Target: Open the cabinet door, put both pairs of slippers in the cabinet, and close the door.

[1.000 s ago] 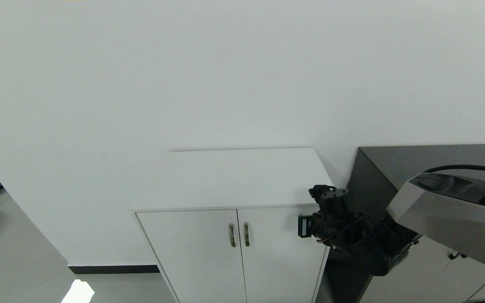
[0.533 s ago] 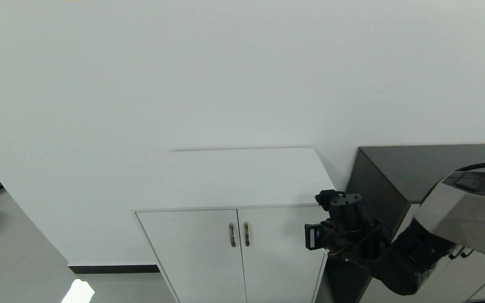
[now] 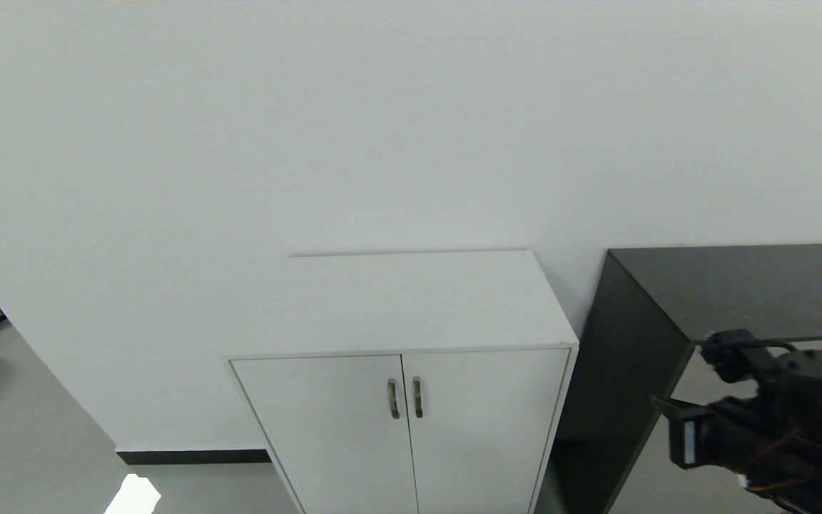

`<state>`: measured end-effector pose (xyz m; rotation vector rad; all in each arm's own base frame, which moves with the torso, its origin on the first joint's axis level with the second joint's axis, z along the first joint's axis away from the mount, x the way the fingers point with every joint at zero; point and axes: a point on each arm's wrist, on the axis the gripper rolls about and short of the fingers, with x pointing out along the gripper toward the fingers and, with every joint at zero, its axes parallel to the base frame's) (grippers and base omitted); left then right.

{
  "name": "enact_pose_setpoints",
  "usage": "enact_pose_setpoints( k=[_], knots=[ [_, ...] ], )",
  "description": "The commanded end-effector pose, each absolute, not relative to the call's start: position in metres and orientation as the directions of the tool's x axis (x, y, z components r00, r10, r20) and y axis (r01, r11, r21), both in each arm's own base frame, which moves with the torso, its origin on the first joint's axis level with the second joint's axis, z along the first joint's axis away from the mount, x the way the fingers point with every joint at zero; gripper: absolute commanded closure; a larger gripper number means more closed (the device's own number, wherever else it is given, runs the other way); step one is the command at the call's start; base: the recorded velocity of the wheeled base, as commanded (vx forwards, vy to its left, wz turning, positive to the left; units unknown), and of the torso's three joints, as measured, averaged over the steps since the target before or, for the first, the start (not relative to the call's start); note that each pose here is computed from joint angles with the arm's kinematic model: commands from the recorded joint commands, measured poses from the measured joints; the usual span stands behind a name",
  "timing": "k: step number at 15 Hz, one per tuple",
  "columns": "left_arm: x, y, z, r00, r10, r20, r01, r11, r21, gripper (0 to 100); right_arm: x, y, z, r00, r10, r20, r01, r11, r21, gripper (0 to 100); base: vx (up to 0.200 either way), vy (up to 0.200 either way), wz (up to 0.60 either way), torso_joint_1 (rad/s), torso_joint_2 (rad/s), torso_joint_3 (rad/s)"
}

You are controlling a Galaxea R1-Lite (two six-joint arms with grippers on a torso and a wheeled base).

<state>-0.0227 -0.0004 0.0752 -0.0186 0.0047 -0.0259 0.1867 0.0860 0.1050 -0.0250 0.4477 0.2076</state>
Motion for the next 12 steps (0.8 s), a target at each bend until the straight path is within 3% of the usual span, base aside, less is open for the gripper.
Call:
enact_pose_setpoints(
  k=[1,6,12],
  knots=[
    [-0.023,0.000,0.075,1.000,-0.028,-0.006,0.027,0.999,-0.019,100,0.095,0.018,0.109,0.933,0.051,-0.357,-0.100,0.988,-0.119,100,0.000,0.000,0.00,0.000,0.00,0.000],
    [-0.023,-0.001,0.075,1.000,-0.029,-0.005,0.029,0.999,-0.019,100,0.020,0.005,0.099,0.846,0.197,-0.496,-0.267,0.961,-0.075,100,0.000,0.000,0.00,0.000,0.00,0.000],
    [-0.023,-0.001,0.075,1.000,-0.029,-0.006,0.029,0.999,-0.019,100,0.003,0.001,0.091,0.884,0.224,-0.411,-0.271,0.961,-0.060,100,0.000,0.000,0.00,0.000,0.00,0.000]
  ],
)
